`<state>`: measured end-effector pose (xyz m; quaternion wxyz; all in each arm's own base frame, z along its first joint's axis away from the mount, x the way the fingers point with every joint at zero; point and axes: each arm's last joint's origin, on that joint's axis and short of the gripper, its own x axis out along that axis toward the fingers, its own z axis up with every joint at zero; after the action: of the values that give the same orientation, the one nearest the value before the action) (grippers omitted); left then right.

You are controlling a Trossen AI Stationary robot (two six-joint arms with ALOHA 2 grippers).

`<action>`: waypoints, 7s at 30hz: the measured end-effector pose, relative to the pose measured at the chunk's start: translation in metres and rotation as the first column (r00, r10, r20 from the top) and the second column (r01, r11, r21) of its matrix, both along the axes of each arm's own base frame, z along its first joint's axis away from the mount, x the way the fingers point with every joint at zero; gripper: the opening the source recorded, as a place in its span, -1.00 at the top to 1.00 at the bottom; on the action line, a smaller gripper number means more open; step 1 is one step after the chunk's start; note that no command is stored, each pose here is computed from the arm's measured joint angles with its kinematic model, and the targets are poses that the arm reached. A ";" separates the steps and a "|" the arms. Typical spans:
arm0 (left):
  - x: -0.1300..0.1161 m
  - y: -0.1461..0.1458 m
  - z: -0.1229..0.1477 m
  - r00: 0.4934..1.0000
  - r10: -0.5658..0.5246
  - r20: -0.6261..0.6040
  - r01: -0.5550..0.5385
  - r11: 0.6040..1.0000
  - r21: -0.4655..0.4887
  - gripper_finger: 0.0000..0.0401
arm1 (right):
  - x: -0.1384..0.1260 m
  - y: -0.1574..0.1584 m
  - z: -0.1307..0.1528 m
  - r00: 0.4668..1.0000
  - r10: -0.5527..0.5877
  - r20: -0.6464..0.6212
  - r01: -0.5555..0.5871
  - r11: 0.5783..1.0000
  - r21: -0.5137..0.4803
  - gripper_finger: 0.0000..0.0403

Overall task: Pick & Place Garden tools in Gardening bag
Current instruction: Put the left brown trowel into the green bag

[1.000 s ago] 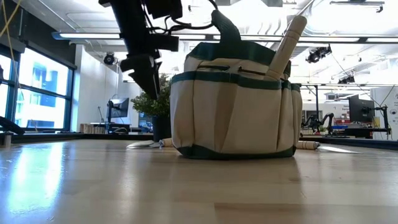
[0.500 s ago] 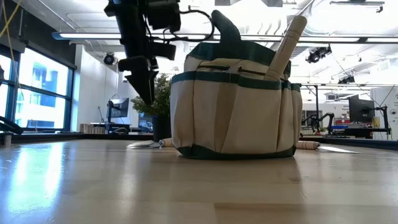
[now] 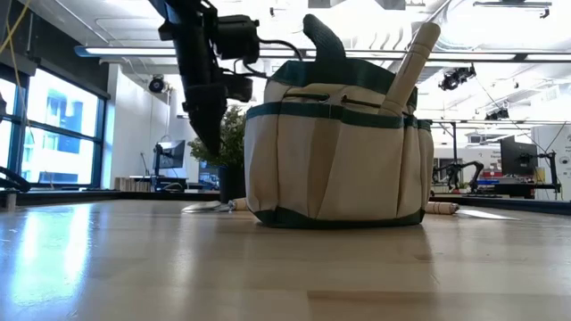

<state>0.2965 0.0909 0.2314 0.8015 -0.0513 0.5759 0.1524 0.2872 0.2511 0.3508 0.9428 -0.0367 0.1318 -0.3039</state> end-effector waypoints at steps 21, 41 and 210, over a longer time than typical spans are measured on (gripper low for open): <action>0.006 -0.005 -0.007 0.991 0.067 0.114 -0.050 0.988 -0.145 -0.19 | 0.012 -0.014 0.000 0.999 -0.047 0.000 0.047 0.999 0.000 0.40; 0.015 -0.005 -0.020 0.961 0.070 0.268 -0.040 0.993 -0.115 -0.19 | 0.017 -0.018 0.000 0.999 -0.043 -0.026 0.043 0.999 0.001 0.40; -0.046 -0.228 0.023 -0.055 -0.214 0.975 0.189 0.957 0.221 0.70 | -0.098 0.092 0.007 0.946 0.280 0.162 -0.291 0.956 0.047 0.40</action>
<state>0.2505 -0.1369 0.2541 0.9834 -0.0521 -0.1680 -0.0440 0.1893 0.3431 0.3581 0.9849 0.0012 0.0624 -0.1614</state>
